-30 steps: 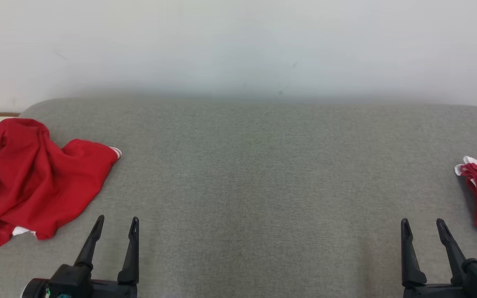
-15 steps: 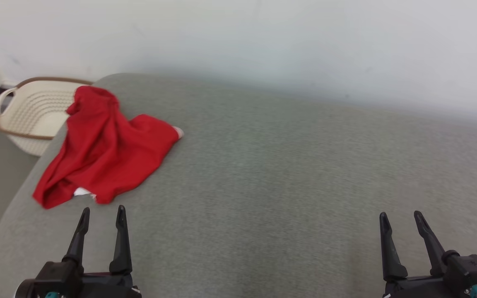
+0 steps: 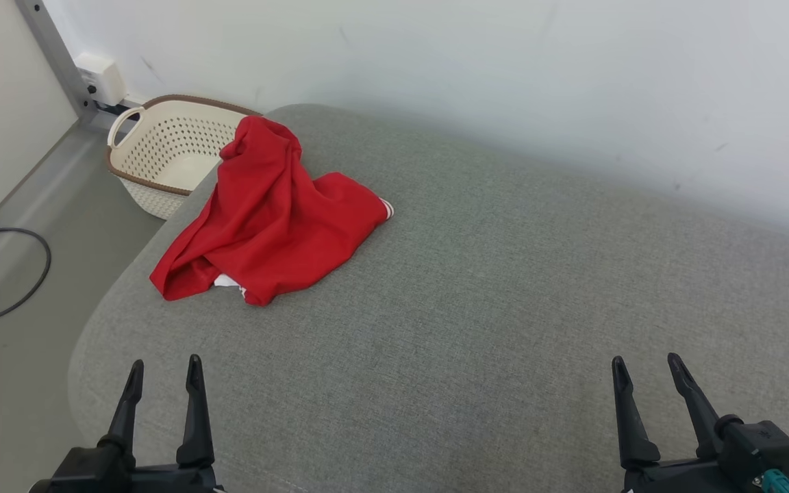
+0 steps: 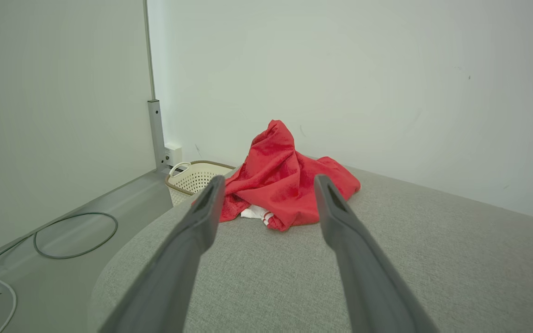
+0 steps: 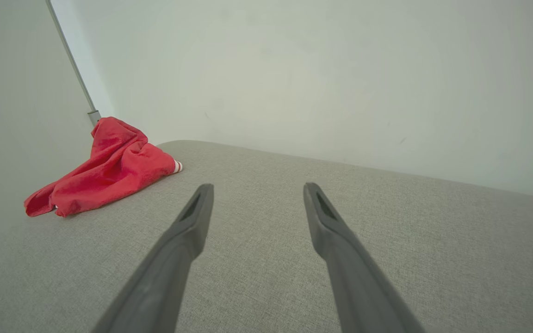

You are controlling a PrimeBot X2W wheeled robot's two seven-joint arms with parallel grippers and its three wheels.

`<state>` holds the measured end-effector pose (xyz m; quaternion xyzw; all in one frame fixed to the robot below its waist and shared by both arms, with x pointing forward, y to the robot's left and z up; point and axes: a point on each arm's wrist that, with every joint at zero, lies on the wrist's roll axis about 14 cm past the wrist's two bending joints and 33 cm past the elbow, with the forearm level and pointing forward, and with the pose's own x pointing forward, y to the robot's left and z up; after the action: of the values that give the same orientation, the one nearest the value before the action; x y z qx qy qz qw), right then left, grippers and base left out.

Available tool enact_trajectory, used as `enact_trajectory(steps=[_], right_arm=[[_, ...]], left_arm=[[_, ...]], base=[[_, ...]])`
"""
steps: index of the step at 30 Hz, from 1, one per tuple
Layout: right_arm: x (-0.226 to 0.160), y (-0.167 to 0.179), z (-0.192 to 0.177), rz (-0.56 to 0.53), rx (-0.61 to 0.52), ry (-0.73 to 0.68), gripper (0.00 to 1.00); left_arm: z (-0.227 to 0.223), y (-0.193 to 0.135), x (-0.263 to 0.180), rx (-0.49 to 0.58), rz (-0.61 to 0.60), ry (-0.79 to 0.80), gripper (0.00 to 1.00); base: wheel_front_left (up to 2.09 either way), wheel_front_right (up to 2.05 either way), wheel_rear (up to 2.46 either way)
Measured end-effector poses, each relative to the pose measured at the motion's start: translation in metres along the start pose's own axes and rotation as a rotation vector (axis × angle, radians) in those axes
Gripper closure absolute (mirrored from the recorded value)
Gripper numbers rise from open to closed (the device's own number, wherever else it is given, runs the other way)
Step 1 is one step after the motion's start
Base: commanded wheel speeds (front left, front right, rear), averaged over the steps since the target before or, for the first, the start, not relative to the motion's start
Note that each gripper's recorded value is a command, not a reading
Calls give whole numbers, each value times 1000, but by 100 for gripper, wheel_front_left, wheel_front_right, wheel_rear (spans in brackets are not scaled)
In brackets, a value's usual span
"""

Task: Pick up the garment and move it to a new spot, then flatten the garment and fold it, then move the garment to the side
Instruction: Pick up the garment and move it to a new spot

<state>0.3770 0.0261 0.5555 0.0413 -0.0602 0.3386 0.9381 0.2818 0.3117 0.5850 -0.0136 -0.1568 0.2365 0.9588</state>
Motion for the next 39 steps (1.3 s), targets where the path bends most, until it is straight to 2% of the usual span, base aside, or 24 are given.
enact_trajectory(steps=[19,23,29,31,34,36,37,39], right_arm=[[7,3,-7,18,16,18,0],[10,2,-7,21,20,14,0],[15,-6,-8,18,16,13,0],[16,-8,-8,17,16,14,0],[18,-17,-10,5,12,15,0],[20,-24,-12,-5,10,16,0],[21,-32,-17,-15,9,29,0],[22,-39,-22,-26,10,41,0]], left_arm=[[-2,2,3,15,1,4,0],[34,-7,23,28,-33,-114,0],[101,-4,72,106,-51,-277,0],[105,-2,93,121,-53,-260,0],[84,6,122,120,-43,-156,0],[59,11,140,107,-42,-62,0],[27,17,154,93,-36,48,0],[-8,19,162,80,-30,159,0]], base=[[0,0,0],[0,0,0],[0,0,0],[0,0,0],[0,0,0],[0,0,0],[0,0,0],[0,0,0]])
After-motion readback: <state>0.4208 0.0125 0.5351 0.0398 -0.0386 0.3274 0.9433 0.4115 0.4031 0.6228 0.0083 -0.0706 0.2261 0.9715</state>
